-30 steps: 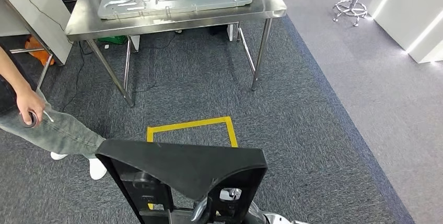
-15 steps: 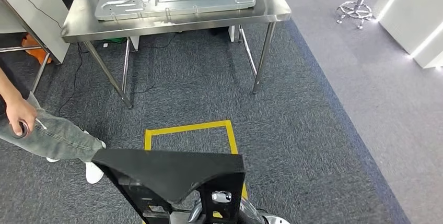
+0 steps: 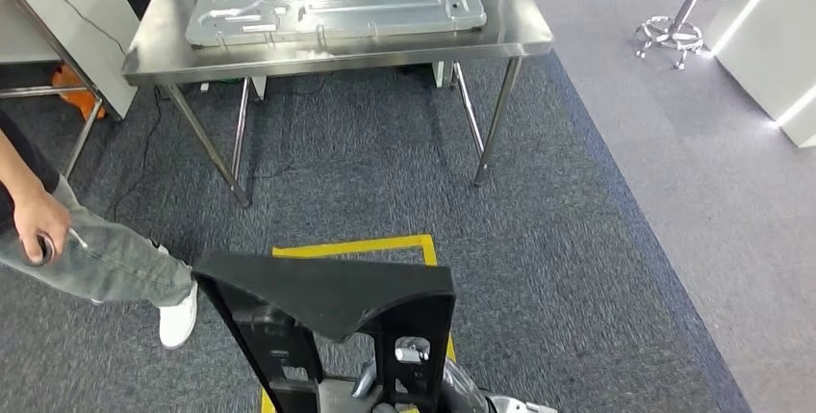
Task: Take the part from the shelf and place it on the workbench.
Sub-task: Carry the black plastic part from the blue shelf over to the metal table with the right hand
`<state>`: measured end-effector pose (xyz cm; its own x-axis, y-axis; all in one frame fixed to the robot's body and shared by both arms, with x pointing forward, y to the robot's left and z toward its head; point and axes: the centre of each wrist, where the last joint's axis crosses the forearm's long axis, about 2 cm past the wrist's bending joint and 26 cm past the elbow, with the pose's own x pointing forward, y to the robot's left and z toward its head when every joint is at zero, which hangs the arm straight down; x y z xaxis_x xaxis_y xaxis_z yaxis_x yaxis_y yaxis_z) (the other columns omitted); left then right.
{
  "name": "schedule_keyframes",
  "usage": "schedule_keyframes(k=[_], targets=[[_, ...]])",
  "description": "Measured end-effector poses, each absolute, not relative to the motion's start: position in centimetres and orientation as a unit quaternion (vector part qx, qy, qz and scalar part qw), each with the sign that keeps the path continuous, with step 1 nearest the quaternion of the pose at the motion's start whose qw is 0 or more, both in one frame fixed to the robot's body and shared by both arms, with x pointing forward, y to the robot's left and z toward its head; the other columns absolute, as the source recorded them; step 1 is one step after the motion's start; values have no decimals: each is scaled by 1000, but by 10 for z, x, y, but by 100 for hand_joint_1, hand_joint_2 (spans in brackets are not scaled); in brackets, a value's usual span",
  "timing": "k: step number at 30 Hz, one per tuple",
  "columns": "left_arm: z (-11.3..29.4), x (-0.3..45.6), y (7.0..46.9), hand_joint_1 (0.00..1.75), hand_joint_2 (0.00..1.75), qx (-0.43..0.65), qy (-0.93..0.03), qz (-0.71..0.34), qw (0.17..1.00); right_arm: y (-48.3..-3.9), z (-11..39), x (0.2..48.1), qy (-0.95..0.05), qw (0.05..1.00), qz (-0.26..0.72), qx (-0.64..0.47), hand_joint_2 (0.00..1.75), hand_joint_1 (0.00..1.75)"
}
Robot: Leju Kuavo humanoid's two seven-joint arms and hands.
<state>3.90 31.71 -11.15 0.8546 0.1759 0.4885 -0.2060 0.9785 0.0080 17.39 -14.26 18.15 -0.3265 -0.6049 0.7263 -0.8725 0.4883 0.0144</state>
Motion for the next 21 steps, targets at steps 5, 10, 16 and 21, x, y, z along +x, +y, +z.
schedule_keyframes(k=[5, 10, 16, 21], targets=[[-111, 41, 317, 0, 0, 30, -253, 100, 962, -143, 181, 174, -790, 344, 195, 468, 175, 173], [-111, 41, 317, 0, 0, 31, -253, 100, 962, -143, 181, 173, -790, 341, 196, 471, 175, 173], [-111, 43, 315, 0, 0, 29, -257, 98, 961, -143, 182, 172, -798, 334, 197, 462, 175, 173], [-111, 42, 317, 0, 0, 30, -257, 95, 961, -145, 183, 167, -812, 322, 198, 445, 175, 173]])
